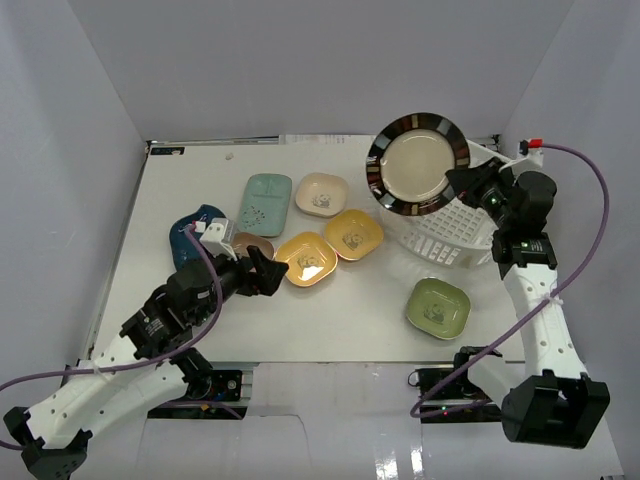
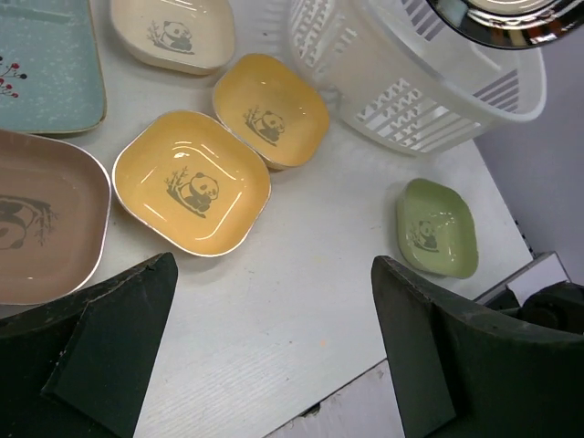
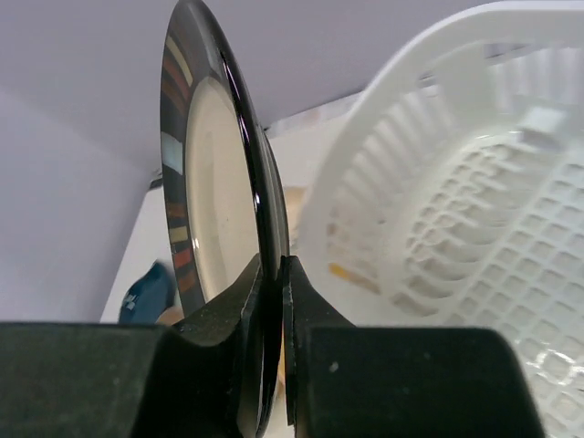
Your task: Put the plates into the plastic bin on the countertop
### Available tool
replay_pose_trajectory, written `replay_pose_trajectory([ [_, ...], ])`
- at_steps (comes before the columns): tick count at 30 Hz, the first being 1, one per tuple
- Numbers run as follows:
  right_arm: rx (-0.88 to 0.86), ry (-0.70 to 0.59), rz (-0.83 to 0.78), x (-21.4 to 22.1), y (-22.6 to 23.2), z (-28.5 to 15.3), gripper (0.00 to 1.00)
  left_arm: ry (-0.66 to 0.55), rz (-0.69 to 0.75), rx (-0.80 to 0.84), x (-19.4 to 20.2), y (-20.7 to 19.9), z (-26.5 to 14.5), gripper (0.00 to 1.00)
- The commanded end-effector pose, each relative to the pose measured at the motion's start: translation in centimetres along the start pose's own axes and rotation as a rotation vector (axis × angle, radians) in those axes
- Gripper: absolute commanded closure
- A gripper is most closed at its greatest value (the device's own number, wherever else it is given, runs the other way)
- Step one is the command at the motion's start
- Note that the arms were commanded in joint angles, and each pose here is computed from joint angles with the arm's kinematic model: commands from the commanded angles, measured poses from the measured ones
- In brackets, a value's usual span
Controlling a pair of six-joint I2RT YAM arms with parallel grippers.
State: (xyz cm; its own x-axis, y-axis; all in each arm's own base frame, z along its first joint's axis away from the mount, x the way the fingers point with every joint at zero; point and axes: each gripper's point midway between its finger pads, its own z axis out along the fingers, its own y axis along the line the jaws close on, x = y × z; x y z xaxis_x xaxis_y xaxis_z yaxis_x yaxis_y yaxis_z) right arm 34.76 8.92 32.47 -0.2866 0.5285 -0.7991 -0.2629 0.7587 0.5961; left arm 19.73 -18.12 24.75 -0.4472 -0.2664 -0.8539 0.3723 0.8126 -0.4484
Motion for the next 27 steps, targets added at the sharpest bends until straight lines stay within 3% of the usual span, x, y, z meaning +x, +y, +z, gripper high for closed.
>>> replay_pose_trajectory([
  [1,0.129,-0.246,-0.029,-7.8,-2.9,-0.4,0.92,-0.010,0.007,0.074,-0.1,-1.0,-0.9,0.02],
  [10,0.366,-0.208,0.020,-6.9,-12.5,1.5,0.92,0.011,0.000,0.137,0.3,-2.0,-1.3,0.02],
  [20,0.439,-0.019,0.123,-0.2,-18.8,3.9,0.90,0.030,0.001,0.142,0.8,-2.1,-1.0,0.02],
  [24,0.448,0.031,0.121,1.2,-19.6,4.0,0.74,0.037,0.000,0.130,0.9,-1.9,-0.8,0.02],
  [25,0.458,0.036,0.119,1.4,-19.8,3.8,0.61,0.033,-0.002,0.126,0.8,-1.9,-0.8,0.02],
  [27,0.486,0.036,0.098,1.3,-20.2,3.5,0.49,-0.002,-0.013,0.129,0.2,-1.9,-1.0,0.02],
])
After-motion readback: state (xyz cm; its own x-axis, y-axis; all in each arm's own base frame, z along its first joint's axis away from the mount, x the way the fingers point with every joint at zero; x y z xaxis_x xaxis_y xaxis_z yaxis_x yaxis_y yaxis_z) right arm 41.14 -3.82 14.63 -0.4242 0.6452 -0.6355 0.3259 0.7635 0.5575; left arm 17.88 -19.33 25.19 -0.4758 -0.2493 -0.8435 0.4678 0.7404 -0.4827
